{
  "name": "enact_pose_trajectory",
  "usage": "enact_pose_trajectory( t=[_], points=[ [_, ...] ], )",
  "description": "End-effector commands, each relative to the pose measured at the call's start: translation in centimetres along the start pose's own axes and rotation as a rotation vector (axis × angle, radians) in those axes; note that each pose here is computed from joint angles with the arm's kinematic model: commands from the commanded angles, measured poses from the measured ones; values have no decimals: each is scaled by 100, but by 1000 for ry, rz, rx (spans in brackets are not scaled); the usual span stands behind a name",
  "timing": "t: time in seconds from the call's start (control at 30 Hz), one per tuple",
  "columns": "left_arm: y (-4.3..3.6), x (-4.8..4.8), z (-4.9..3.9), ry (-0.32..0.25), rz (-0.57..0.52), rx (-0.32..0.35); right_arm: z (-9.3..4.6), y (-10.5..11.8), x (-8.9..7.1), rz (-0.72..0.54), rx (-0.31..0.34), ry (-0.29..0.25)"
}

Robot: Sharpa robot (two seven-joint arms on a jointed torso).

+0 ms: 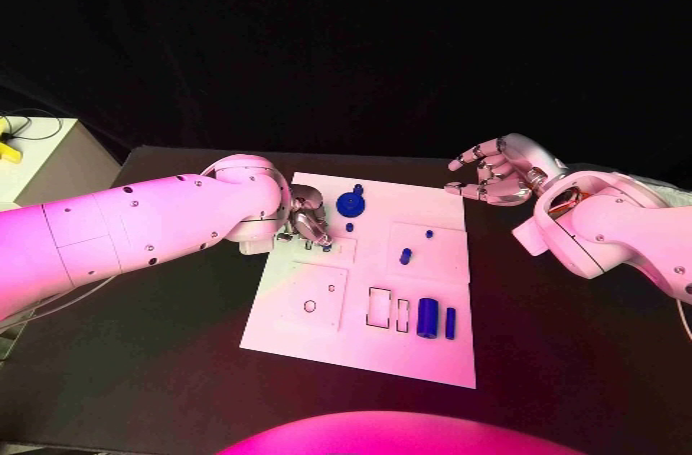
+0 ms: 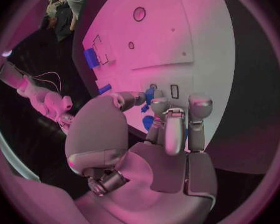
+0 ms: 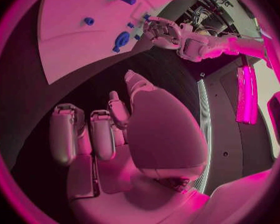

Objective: Assemble the parts on the task board

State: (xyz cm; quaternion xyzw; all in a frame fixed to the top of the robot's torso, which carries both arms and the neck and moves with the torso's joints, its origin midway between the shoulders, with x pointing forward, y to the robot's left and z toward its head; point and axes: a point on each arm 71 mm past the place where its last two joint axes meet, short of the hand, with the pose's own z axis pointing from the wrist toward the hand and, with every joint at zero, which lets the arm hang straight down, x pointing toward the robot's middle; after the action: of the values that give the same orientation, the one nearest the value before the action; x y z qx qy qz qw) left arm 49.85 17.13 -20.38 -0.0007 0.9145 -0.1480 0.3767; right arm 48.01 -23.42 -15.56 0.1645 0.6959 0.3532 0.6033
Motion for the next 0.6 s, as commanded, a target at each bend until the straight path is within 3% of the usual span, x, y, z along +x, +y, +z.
enact_pose_trajectory(
  t=[0.03, 0.6],
  points=[
    [-14, 20, 5, 16, 16, 0, -1, 4, 15, -5, -7, 16],
    [-16, 33, 5, 18, 16, 1, 3, -6, 20, -7, 0, 20]
  ],
)
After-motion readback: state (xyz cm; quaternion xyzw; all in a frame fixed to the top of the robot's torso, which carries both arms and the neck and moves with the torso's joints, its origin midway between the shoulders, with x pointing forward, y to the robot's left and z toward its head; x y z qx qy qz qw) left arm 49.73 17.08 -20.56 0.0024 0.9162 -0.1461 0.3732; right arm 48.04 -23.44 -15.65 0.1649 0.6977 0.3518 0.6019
